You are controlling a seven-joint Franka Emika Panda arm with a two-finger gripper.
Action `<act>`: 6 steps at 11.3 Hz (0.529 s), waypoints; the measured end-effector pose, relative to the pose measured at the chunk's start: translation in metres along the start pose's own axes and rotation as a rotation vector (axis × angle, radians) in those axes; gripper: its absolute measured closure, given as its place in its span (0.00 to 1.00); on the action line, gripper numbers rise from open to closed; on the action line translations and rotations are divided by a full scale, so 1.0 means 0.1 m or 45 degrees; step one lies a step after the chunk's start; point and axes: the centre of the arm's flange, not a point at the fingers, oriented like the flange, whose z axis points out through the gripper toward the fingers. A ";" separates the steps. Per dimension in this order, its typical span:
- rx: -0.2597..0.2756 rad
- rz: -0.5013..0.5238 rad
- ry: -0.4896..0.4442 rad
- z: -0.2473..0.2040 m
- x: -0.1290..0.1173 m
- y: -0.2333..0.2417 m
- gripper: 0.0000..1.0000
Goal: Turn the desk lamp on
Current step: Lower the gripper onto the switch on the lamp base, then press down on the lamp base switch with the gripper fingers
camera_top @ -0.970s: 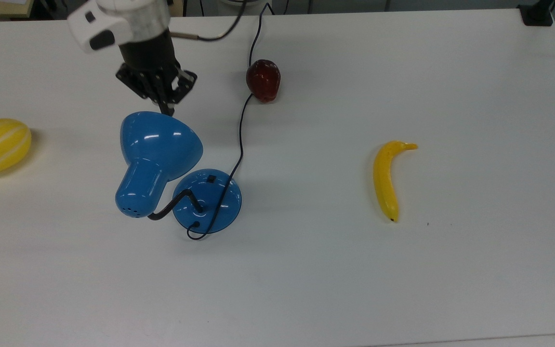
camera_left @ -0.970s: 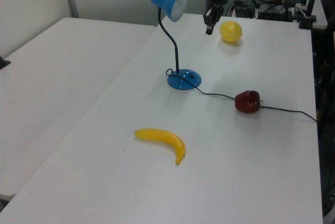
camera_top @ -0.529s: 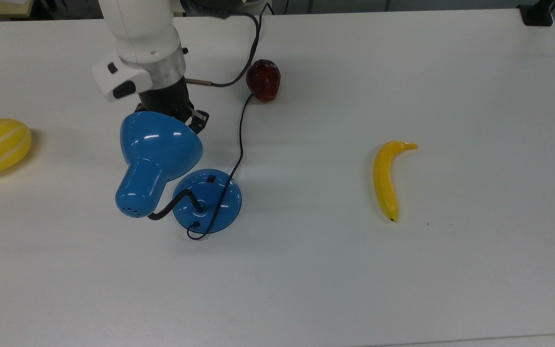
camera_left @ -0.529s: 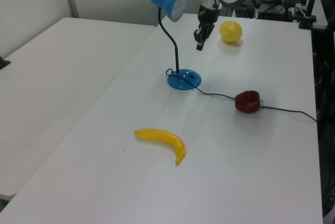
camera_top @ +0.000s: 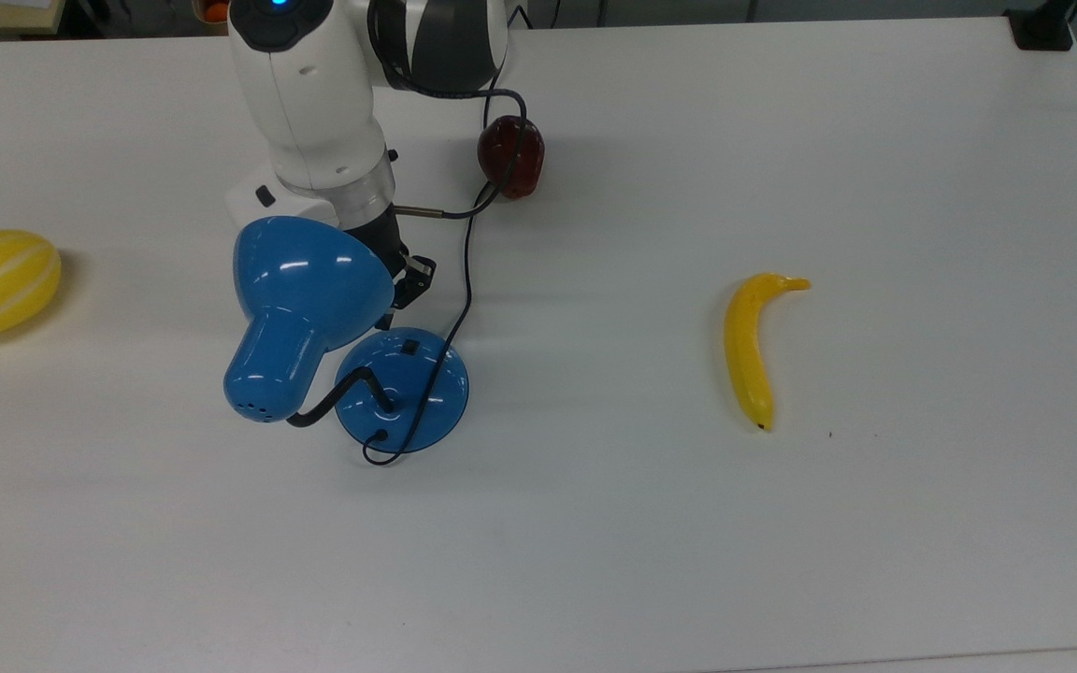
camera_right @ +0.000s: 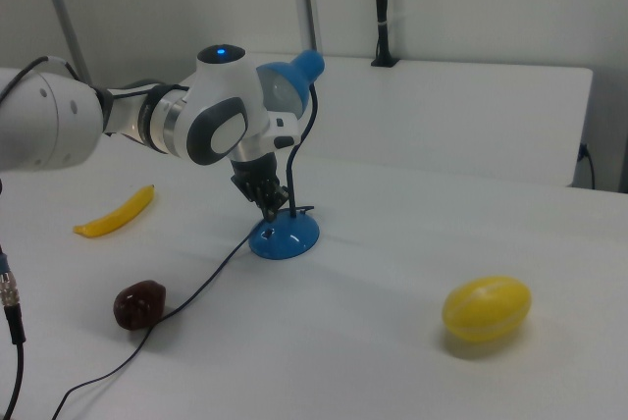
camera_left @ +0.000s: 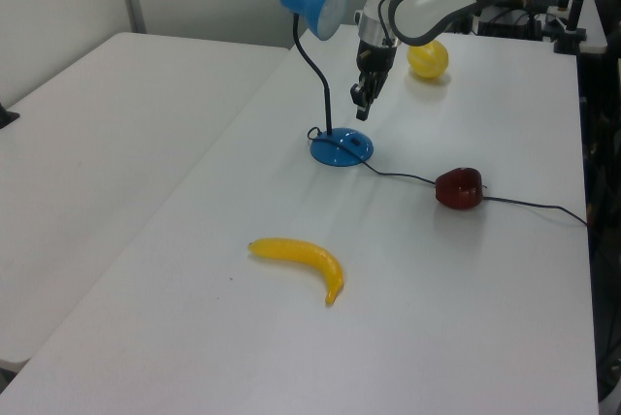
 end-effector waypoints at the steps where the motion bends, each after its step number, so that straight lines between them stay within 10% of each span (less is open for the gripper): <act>1: -0.007 -0.013 -0.012 0.07 -0.01 -0.03 0.99; 6: -0.042 -0.080 -0.065 0.41 -0.07 -0.21 0.99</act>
